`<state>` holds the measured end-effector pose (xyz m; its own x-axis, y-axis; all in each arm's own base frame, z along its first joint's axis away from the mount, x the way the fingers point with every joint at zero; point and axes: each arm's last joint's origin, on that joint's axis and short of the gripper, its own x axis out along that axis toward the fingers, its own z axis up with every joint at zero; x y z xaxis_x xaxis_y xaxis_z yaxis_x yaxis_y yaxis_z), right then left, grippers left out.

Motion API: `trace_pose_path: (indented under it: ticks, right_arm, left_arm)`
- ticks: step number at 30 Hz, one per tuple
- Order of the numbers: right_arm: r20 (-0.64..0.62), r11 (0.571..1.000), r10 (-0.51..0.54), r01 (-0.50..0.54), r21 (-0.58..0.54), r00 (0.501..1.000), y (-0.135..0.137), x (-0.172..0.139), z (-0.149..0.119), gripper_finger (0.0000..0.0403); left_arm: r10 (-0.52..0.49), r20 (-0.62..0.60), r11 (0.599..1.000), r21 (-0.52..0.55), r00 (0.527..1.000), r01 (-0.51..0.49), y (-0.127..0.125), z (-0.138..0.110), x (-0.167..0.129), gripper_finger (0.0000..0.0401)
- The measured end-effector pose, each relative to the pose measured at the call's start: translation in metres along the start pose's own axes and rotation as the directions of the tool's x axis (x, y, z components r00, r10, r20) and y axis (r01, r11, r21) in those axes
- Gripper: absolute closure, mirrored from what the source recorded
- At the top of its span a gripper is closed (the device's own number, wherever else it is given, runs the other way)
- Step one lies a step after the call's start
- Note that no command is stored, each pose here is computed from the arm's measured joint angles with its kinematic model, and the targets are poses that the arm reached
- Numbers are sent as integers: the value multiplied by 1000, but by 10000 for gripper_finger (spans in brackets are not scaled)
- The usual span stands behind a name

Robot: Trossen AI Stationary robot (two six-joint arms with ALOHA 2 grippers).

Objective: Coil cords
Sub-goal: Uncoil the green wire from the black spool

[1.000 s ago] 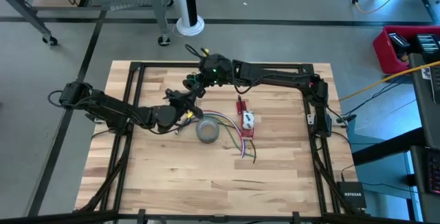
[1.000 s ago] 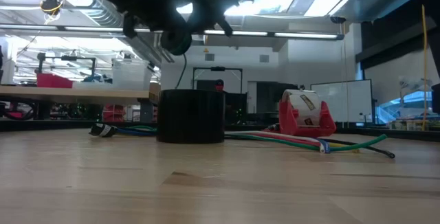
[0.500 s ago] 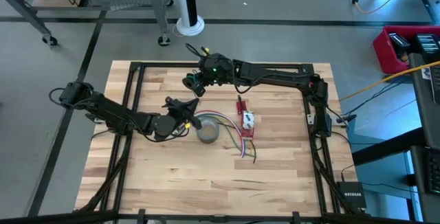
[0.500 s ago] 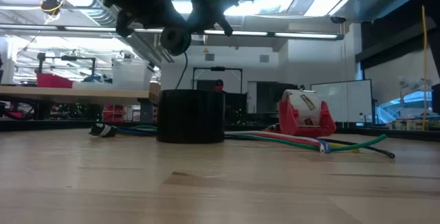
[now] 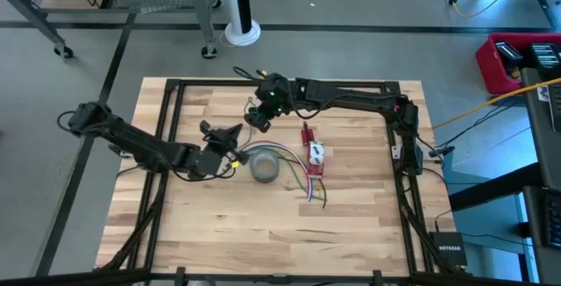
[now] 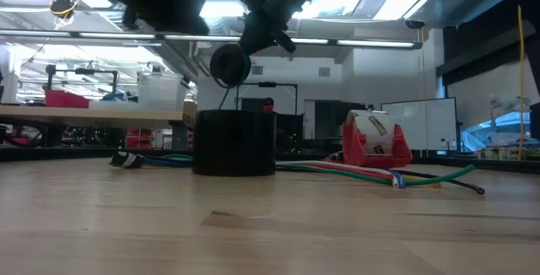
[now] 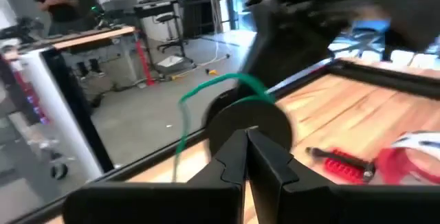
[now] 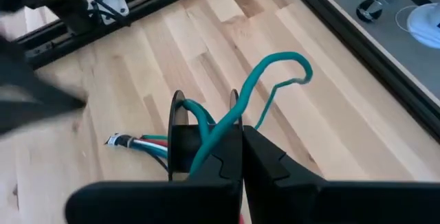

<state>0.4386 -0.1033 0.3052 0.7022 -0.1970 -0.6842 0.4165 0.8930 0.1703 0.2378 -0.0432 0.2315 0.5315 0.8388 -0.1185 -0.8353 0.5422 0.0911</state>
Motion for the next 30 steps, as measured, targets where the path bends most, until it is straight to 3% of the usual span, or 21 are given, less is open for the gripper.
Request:
trace_pose_path:
  ticks: [4,9,14,25,30]
  right_arm:
    - [-6,999,47,-48,-6,999,1,-7,1,402]
    - [-17,995,99,-99,0,995,3,-26,4,402]
    - [-1,994,104,-104,16,995,3,-68,9,402]
    - [79,977,137,-148,155,987,-3,-200,2,402]
    - [35,955,117,-122,270,993,-11,-230,-22,402]
  left_arm:
    - [59,-26,998,-36,998,-60,26,-8,-11,399]
    - [37,-78,993,-106,996,-45,71,-29,-33,400]
    - [-5,-55,977,-212,998,-7,106,-37,-50,398]
    - [-60,-30,984,-171,998,54,113,-35,-57,396]
    - [-60,-30,982,-181,998,54,113,-35,-57,396]
